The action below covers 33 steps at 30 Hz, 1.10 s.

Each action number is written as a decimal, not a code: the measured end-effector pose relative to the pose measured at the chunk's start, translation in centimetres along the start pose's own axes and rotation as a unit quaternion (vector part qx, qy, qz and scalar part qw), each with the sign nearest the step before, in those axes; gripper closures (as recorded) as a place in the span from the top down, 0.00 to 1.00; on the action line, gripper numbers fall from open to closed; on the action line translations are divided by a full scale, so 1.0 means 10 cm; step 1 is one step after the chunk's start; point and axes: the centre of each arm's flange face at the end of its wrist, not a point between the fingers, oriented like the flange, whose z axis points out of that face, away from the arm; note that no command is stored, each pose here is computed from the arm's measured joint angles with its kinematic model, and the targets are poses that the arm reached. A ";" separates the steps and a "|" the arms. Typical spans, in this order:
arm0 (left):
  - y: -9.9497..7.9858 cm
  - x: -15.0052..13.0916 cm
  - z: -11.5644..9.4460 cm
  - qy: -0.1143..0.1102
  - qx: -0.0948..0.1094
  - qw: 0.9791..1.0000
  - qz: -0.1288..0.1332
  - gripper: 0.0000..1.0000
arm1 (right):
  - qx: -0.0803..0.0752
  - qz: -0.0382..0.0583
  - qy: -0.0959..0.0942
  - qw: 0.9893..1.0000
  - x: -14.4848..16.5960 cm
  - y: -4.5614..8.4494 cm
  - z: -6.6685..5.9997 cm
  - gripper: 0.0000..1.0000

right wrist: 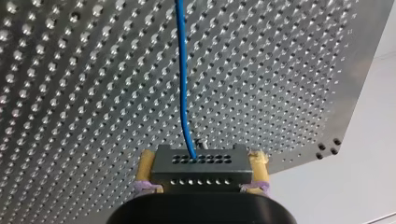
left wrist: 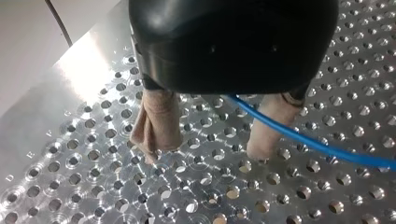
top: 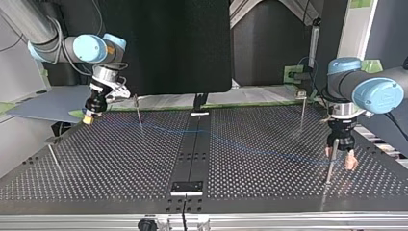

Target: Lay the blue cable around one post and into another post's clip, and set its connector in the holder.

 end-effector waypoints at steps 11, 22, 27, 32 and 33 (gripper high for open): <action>-0.01 0.00 0.00 0.000 0.001 1.000 0.001 1.00 | 0.001 0.000 0.000 1.000 -0.19 0.13 -0.24 0.00; -0.02 0.01 -0.01 0.001 0.002 1.000 0.002 1.00 | 0.000 0.000 -0.001 1.000 -0.40 0.29 -0.55 0.00; -0.03 0.02 -0.01 0.002 0.003 1.000 0.002 1.00 | -0.006 0.002 0.000 1.000 -0.48 0.39 -0.68 0.00; -0.04 0.02 -0.01 0.002 0.003 1.000 0.002 1.00 | -0.029 0.008 0.001 1.000 -0.57 0.56 -0.79 0.00; -0.04 0.02 -0.01 0.002 0.003 1.000 0.002 1.00 | -0.036 0.008 0.000 0.999 -0.61 0.61 -0.83 0.00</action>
